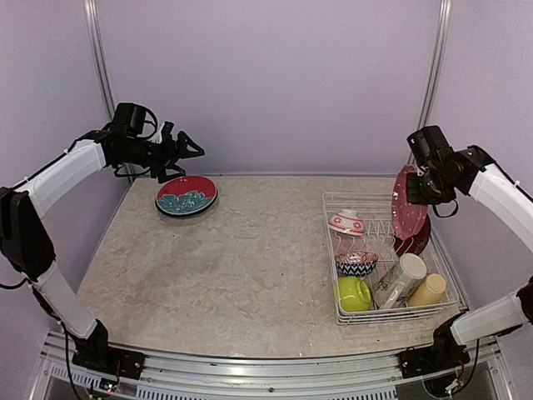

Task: Unload the mixed dishes from the dish rack
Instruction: Grab the plate from the dish rack.

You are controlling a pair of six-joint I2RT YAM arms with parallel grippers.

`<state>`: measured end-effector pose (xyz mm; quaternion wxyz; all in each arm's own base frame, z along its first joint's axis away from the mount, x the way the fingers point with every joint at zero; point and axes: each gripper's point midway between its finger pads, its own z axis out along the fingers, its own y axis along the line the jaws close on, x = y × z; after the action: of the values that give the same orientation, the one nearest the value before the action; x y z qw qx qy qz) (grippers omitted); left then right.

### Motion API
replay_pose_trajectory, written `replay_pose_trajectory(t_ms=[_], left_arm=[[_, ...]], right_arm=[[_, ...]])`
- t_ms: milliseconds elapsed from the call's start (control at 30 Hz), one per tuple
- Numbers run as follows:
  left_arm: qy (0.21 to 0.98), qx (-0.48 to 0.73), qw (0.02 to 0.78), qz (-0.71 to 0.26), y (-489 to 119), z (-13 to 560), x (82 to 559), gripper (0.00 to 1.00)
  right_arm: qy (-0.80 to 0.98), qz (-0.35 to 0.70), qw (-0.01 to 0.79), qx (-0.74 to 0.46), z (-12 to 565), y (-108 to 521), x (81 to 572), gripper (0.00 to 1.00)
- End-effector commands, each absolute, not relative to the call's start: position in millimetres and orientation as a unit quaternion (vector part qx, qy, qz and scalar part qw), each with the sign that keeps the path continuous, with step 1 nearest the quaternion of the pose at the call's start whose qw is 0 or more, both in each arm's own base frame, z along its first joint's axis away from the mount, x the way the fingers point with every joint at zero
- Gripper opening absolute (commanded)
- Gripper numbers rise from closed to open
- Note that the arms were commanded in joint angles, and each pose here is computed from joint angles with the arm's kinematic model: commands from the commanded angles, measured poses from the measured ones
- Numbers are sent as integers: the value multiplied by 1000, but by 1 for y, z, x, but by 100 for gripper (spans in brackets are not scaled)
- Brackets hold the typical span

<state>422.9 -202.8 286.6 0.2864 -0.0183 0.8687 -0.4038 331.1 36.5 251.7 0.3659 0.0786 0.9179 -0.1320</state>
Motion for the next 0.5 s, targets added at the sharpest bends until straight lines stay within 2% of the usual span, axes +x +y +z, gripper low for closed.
replay_pose_trajectory(t_ms=[0,100,200,300,467], left_arm=[[867,-9,278,-413,-210,281,422,95],[868,-9,275,-413,-211,279,422,95],[867,-3,275,-417,-213,280,422,96],[864,1,271,-425,-215,282,421,96],[830,44,232,-505,-241,291,410,96]], right_arm=[[862,-97,486,105,324,40,354,0],[870,-132,463,108,321,35,356,0],[862,-137,474,115,333,31,352,0],[855,-76,501,109,348,44,350,0],[842,34,528,104,359,70,346,0]])
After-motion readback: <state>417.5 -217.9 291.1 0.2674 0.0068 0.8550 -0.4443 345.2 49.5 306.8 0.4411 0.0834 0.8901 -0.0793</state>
